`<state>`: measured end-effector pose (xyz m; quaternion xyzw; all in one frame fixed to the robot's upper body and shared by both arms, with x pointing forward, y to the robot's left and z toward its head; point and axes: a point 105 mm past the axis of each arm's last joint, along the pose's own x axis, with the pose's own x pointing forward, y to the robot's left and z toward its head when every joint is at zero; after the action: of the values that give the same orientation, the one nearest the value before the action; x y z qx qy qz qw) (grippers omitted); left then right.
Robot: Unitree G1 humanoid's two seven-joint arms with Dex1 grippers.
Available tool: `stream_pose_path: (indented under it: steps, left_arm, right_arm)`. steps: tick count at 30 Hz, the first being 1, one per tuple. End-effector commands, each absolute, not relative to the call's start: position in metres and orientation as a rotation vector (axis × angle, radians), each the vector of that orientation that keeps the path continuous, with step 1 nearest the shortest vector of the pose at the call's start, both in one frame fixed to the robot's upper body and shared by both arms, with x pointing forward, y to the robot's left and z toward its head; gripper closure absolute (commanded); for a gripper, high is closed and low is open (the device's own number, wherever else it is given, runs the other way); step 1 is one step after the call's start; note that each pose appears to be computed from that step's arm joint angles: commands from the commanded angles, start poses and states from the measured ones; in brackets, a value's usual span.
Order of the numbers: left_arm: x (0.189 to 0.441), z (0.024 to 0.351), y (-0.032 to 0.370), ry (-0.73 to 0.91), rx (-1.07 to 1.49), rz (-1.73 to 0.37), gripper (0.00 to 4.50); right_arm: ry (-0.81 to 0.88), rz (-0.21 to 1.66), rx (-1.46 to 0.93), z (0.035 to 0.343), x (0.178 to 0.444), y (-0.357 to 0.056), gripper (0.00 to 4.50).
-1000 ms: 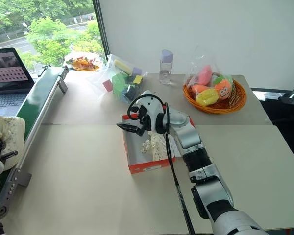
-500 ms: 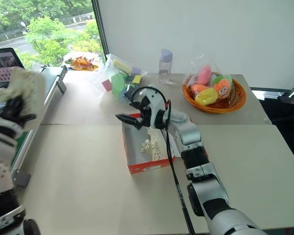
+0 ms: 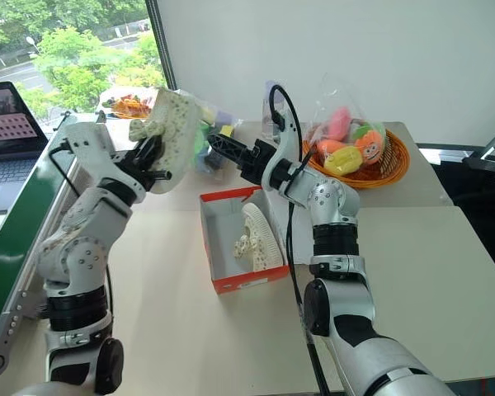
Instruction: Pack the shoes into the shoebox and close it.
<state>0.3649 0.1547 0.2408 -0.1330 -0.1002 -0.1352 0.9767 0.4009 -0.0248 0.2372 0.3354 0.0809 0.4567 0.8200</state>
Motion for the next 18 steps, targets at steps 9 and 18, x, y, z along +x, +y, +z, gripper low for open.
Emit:
stream_pose_path:
  steps: [9,18]
  left_arm:
    - [0.359,0.247,0.111,-0.245,-0.276,-0.364,4.48]
    - [0.351,0.252,0.107,-0.246,-0.374,-0.378,4.50]
  right_arm:
    - [0.097,1.009,0.678,0.264,0.396,-0.021,0.00]
    - [0.072,0.988,0.664,0.262,0.399,-0.022,2.08]
